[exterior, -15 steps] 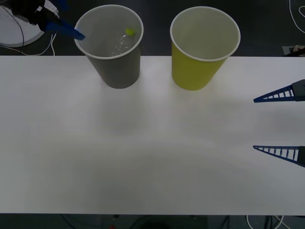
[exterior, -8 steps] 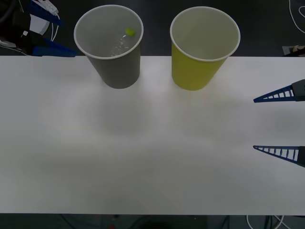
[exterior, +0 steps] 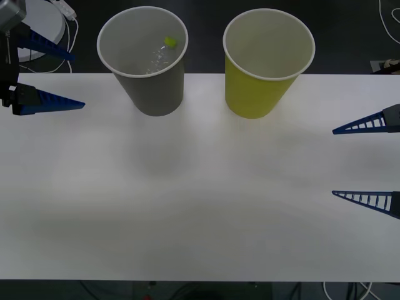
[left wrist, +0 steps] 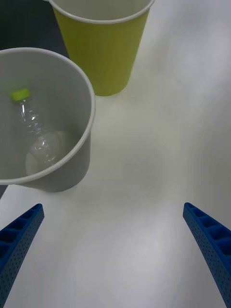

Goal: Put the can into the green bin and the plastic bottle into the gray bin

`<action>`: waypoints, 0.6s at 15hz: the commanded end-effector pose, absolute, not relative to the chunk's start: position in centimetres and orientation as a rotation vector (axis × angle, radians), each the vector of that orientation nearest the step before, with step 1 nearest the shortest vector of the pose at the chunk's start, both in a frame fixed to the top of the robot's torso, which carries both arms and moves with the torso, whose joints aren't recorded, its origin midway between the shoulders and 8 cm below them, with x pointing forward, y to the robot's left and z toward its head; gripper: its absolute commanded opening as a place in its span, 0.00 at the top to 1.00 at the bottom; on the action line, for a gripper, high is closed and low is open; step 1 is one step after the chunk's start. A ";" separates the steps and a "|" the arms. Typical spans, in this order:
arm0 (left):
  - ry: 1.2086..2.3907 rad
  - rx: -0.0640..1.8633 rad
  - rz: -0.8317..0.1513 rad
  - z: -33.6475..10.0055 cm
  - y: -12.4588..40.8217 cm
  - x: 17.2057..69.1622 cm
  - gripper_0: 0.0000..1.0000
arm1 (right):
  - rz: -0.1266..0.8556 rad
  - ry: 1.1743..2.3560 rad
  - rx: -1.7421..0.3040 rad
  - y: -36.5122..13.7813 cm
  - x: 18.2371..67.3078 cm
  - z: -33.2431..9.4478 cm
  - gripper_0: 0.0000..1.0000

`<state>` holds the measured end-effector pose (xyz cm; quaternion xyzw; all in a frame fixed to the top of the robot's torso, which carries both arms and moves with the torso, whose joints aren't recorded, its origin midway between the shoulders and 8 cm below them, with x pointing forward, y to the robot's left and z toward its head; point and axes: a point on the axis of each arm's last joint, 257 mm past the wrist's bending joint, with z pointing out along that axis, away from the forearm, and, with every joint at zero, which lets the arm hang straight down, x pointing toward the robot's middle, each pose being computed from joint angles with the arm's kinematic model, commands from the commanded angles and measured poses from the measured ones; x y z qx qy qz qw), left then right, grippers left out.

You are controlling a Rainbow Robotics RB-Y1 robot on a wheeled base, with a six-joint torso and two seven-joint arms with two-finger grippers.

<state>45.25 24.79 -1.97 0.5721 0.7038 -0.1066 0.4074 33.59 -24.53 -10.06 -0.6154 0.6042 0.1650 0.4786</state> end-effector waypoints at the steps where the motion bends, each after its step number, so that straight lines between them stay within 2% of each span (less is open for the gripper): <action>1: 1.715 1.487 -0.302 -3.5 25.4 43.9 0.00 | 0.403 1.475 -1.502 -24.5 33.6 -10.1 0.00; 9: 1.554 1.593 -0.348 -7.2 26.6 40.5 0.00 | 0.403 1.475 -1.502 -24.5 33.6 -10.1 0.00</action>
